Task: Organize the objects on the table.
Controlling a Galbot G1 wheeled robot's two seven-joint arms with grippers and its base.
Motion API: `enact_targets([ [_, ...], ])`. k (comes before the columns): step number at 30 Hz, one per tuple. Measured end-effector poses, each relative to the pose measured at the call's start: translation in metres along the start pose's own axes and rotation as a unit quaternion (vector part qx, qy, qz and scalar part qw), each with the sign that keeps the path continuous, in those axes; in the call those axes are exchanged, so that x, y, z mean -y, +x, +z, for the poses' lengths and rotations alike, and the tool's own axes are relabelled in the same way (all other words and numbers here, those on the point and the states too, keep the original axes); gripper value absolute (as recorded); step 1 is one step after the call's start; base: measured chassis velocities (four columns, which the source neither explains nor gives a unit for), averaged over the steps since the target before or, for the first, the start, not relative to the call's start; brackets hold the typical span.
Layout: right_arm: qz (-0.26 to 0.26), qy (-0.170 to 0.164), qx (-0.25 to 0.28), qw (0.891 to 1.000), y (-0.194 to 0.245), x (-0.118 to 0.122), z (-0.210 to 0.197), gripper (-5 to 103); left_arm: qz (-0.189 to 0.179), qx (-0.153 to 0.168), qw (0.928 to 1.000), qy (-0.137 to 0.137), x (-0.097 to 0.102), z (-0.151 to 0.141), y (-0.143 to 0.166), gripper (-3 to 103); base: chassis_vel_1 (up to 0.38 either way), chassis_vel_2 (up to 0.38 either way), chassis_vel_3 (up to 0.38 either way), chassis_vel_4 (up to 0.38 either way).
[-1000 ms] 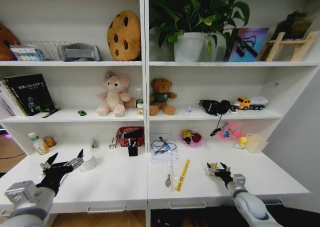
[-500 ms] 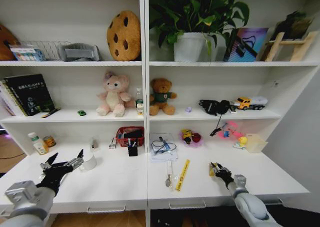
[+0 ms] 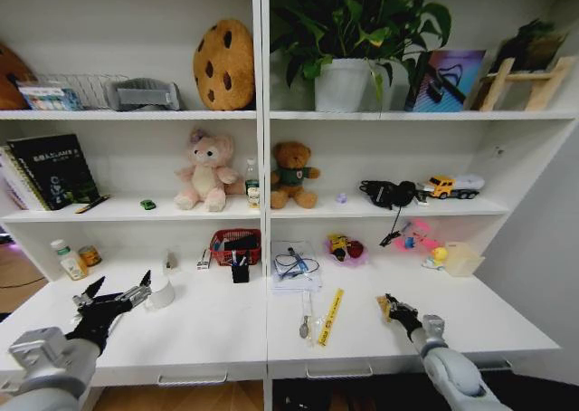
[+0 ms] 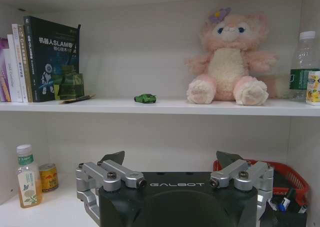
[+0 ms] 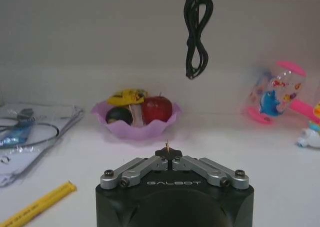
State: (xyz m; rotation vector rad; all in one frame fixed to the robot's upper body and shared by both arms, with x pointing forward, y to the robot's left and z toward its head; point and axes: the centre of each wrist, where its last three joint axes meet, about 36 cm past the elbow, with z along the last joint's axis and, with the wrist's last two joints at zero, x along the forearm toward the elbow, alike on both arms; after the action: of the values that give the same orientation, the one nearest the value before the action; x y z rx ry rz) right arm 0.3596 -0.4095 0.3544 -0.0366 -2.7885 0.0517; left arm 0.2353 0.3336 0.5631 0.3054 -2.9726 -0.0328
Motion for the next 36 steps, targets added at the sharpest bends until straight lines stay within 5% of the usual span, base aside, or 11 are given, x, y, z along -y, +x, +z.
enact_targets([
  [6, -0.022, 0.003, 0.053, 0.998, -0.027, 0.002, -0.062, 0, 0.000, 0.000, 1.0000, 0.000, 0.000, 0.000, 0.000, 100, 0.000, 0.000, 0.000, 0.000],
  [17, -0.048, 0.002, 0.116, 0.992, -0.168, -0.023, -0.121, 0, 0.000, 0.000, 1.0000, 0.000, 0.000, 0.000, 0.000, 100, 0.000, 0.000, 0.000, 0.000],
  [25, -0.041, 0.004, 0.098, 0.994, -0.229, -0.039, -0.093, 0, 0.000, 0.000, 1.0000, 0.000, 0.000, 0.000, 0.000, 100, 0.000, 0.000, 0.000, 0.000],
  [36, -0.026, 0.010, 0.108, 0.994, -0.246, -0.049, -0.060, 0, 0.000, 0.000, 1.0000, 0.000, 0.000, 0.000, 0.000, 100, 0.000, 0.000, 0.000, 0.000],
])
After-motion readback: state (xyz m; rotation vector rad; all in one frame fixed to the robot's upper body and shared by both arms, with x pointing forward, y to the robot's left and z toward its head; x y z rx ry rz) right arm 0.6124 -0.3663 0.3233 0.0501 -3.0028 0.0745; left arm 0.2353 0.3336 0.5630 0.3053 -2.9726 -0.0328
